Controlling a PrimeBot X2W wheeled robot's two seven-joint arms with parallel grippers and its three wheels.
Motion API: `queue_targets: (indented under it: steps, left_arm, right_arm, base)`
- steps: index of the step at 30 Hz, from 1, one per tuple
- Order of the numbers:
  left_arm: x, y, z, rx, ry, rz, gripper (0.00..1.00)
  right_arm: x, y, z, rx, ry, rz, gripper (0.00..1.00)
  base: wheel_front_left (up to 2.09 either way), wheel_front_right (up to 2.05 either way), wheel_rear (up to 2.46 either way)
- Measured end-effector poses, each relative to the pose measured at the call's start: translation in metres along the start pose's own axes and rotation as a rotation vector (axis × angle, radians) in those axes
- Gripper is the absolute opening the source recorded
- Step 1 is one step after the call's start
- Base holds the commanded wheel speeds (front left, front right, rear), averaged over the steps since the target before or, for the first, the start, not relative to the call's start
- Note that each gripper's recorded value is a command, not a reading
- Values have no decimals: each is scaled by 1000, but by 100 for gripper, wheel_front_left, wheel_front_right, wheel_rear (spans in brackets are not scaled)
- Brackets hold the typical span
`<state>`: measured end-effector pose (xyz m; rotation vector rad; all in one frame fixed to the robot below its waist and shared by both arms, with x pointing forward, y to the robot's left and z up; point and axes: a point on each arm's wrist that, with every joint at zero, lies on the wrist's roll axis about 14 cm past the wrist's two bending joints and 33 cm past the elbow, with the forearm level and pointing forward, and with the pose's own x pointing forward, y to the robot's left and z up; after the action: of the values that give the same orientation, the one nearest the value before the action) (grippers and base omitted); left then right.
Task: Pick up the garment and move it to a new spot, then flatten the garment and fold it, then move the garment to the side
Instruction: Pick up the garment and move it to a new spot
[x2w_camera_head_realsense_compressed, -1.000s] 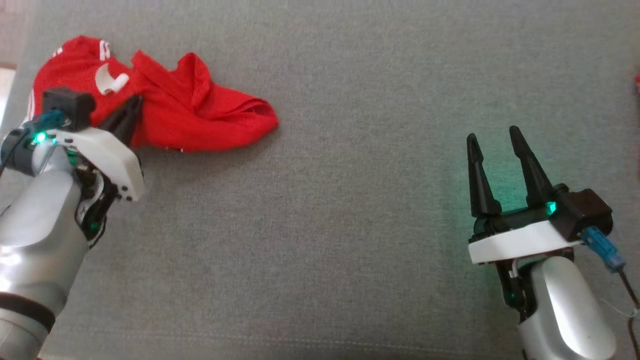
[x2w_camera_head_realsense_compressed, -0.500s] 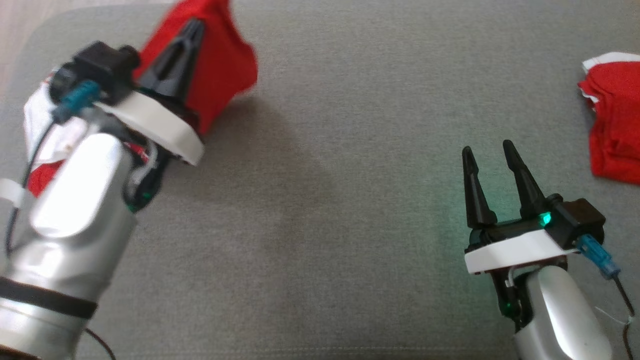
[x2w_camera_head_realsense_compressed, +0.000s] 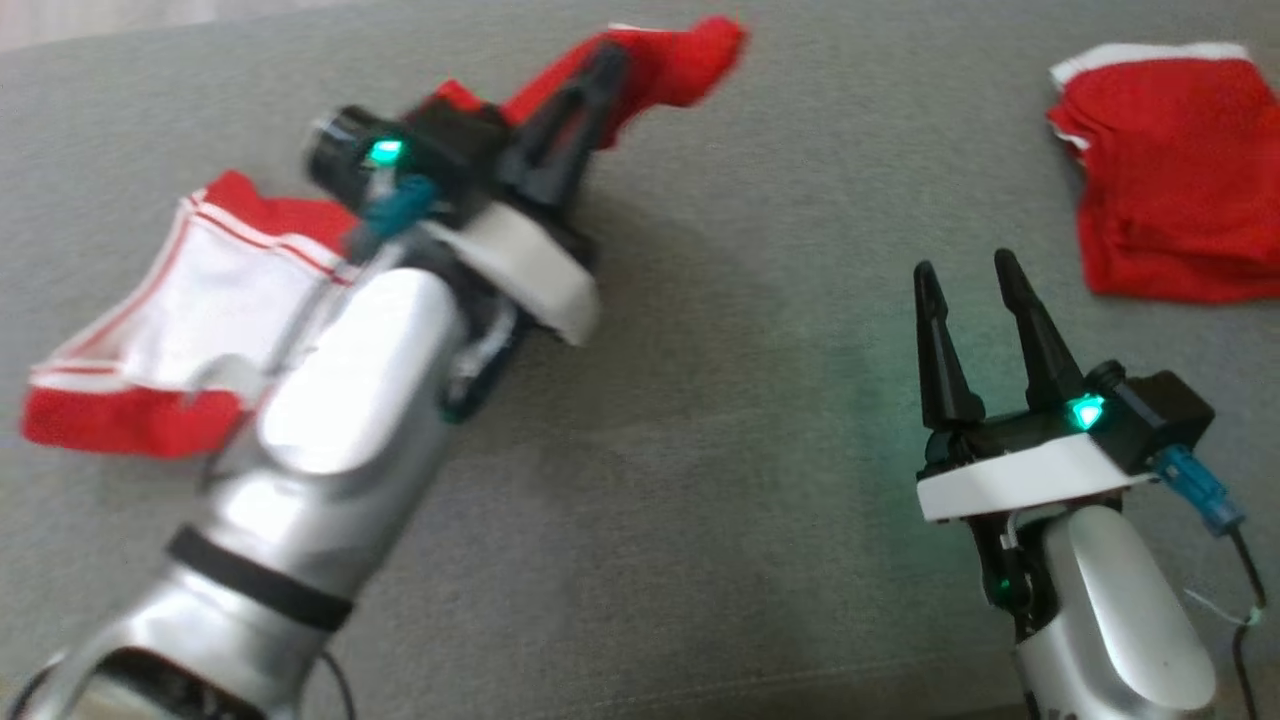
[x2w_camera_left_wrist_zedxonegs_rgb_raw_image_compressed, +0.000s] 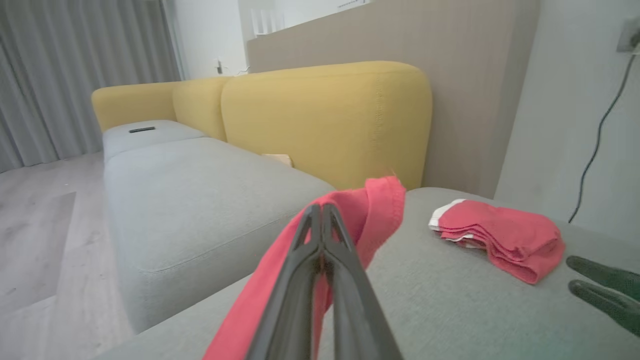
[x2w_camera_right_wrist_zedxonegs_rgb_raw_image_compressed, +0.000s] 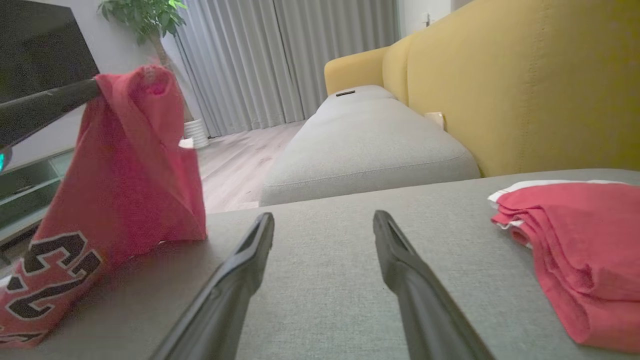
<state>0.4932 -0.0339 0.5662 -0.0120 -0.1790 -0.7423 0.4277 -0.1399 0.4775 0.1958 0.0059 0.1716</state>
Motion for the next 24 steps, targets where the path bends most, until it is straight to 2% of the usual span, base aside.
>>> queue_targets:
  steps: [5, 6, 10, 14, 19, 24]
  left_arm:
    - [24, -57, -5, -24, -5, -127, 0]
    - [25, -67, -9, -27, 4, -150, 100]
    - [27, -93, -18, -32, 25, -224, 100]
    - [22, -94, -20, -59, 34, -208, 100]
    - [7, -66, -17, -109, 24, -77, 100]
    - [-25, -17, -5, -92, -12, 109, 100]
  right_arm:
    - [-8, -18, 6, -3, -13, -54, 100]
    - [-10, -21, 7, -4, -14, -63, 100]
    - [-16, -30, 9, -5, -18, -92, 100]
    - [-17, -33, 13, -6, -29, -102, 100]
    - [-12, -27, 19, -1, -49, -87, 100]
    - [-9, -13, 17, -15, -45, -44, 100]
  base:
    - [0, 0, 0]
    - [0, 0, 0]
    - [0, 0, 0]
    - [0, 0, 0]
    - [0, 0, 0]
    - [0, 0, 0]
